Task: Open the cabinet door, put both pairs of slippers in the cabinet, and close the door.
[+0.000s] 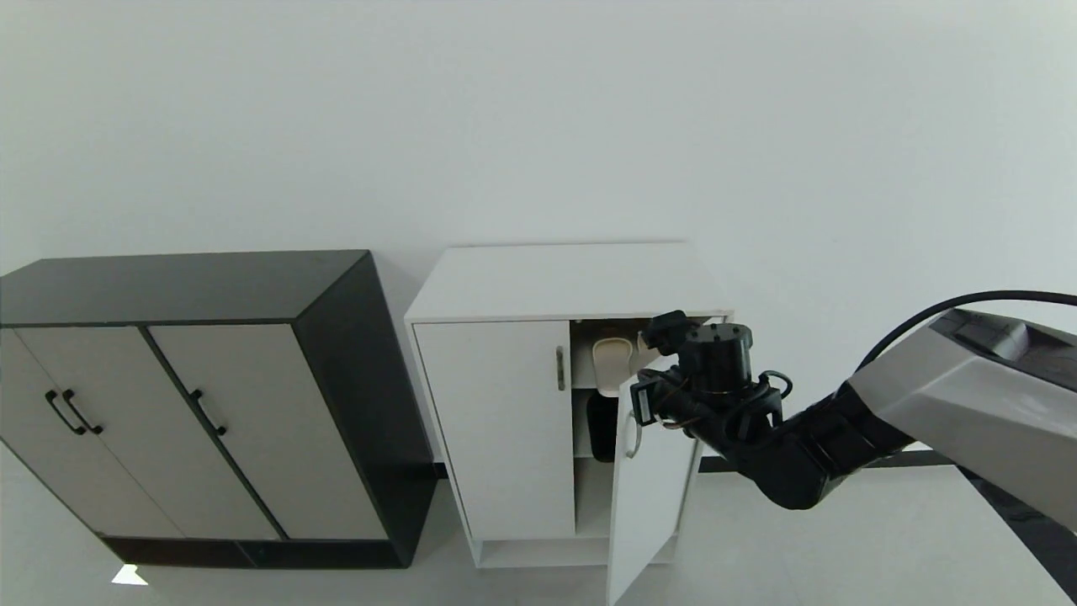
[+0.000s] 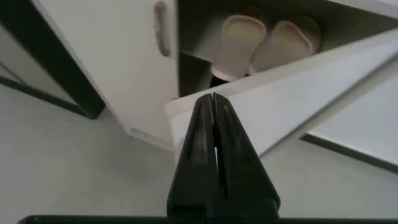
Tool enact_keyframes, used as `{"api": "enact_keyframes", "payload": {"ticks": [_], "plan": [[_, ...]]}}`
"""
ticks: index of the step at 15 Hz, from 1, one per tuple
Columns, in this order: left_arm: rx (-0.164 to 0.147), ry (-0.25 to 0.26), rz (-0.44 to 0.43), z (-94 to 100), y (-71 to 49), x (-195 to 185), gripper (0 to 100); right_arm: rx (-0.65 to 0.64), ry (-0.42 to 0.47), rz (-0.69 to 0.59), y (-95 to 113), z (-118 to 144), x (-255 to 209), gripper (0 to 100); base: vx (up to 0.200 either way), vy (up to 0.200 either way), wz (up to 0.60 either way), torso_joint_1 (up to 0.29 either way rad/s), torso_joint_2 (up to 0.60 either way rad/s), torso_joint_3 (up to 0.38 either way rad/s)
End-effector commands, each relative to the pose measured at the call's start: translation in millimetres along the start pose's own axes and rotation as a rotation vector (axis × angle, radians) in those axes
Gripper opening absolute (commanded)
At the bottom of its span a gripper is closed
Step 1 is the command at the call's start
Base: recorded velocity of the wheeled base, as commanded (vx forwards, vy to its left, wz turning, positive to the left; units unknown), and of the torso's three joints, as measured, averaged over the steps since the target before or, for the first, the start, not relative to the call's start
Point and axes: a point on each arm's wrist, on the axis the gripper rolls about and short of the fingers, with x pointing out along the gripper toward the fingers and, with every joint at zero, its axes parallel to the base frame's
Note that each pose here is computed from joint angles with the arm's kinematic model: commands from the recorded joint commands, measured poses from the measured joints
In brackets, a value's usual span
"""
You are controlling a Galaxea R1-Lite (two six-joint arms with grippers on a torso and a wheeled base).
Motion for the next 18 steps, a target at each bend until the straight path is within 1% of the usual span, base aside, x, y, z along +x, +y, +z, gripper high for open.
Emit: {"api": "enact_keyframes", "payload": {"ticks": [1, 2, 4, 5, 6, 8, 10, 18], "plan": [[0.0, 0.001, 0.0, 0.0, 0.0, 0.1, 0, 0.002, -0.02, 0.027, -3.0, -6.5, -5.8, 0, 0.0, 0.0, 0.0, 0.0, 0.0, 0.0], [0.0, 0.001, 0.0, 0.0, 0.0, 0.1, 0, 0.007, -0.033, 0.052, -8.1, -7.0, -12.0, 0, 0.0, 0.0, 0.0, 0.0, 0.0, 0.0], [0.0, 0.001, 0.0, 0.0, 0.0, 0.1, 0, 0.005, 0.003, 0.163, -14.8, -13.5, -34.9, 0, 0.0, 0.0, 0.0, 0.0, 0.0, 0.0], [0.0, 0.001, 0.0, 0.0, 0.0, 0.1, 0, 0.01, 0.032, 0.208, -19.2, -19.2, -46.5, 0, 0.2, 0.0, 0.0, 0.002, 0.01, 0.007], [0.0, 0.001, 0.0, 0.0, 0.0, 0.1, 0, 0.012, 0.048, 0.219, -22.8, -23.6, -52.7, 0, 0.2, 0.0, 0.0, -0.002, 0.0, 0.007], [0.0, 0.001, 0.0, 0.0, 0.0, 0.1, 0, 0.015, 0.045, 0.211, -27.2, -29.0, -56.1, 0, 0.2, 0.0, 0.0, -0.015, 0.0, 0.005], [0.001, 0.001, 0.0, 0.0, 0.0, 0.1, 0, 0.014, 0.059, 0.211, -27.4, -32.8, -57.5, 0, 0.2, 0.0, 0.0, 0.014, 0.0, 0.007], [0.001, 0.001, 0.0, 0.0, 0.0, 0.1, 0, 0.004, 0.093, 0.213, -25.6, -44.9, -51.3, 0, 0.0, 0.0, 0.0, 0.0, 0.0, 0.0]]}}
